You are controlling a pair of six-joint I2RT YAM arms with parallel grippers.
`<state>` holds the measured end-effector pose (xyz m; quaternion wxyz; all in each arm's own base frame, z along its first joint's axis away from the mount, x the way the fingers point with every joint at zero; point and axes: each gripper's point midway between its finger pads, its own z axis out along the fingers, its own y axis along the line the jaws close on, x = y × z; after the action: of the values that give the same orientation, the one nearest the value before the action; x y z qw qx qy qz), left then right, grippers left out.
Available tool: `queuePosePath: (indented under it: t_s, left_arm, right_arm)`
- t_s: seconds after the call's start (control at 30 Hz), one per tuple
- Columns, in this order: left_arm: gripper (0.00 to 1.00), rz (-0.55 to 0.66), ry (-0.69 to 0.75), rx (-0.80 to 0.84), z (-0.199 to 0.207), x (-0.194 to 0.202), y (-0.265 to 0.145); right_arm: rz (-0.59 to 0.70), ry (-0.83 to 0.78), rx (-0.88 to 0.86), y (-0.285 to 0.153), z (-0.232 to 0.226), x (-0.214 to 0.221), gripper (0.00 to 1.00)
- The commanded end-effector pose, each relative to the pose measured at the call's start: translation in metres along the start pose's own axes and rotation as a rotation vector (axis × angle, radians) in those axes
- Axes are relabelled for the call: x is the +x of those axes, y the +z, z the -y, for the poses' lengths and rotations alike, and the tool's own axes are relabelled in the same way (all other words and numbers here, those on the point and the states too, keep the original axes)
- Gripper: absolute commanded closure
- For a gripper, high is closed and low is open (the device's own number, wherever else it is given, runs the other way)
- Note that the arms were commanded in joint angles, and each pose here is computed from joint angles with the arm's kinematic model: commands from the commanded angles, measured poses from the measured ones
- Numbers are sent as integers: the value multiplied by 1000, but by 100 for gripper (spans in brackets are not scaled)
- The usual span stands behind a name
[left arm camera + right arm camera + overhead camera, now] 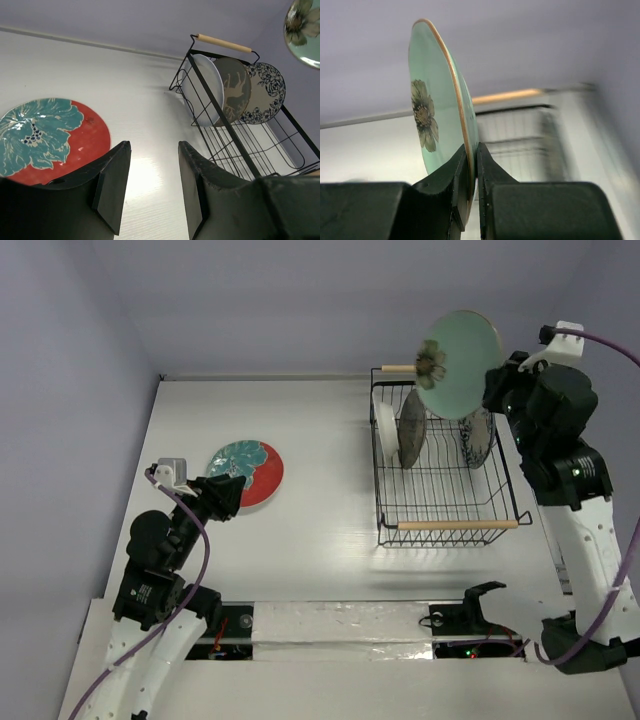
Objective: Unload the plates from the dish rack
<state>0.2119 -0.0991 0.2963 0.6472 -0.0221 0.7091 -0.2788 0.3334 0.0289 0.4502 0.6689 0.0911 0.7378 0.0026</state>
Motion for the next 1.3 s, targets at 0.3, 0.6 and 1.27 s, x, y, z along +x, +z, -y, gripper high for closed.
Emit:
queuePosePath:
  t_s: [0.3,0.6,1.27]
  left_arm:
    - [61,63,-2,-12,0,-16,0]
    - [32,74,-1,1,2,-19,-2]
    - [29,70,-4,10,3,-17,-2]
  right_arm:
    - [-88,470,-923,0,-285,32,100]
    - [-349,573,-988,21,-390,144,100]
    - [-624,653,-901,49,-452,292,100]
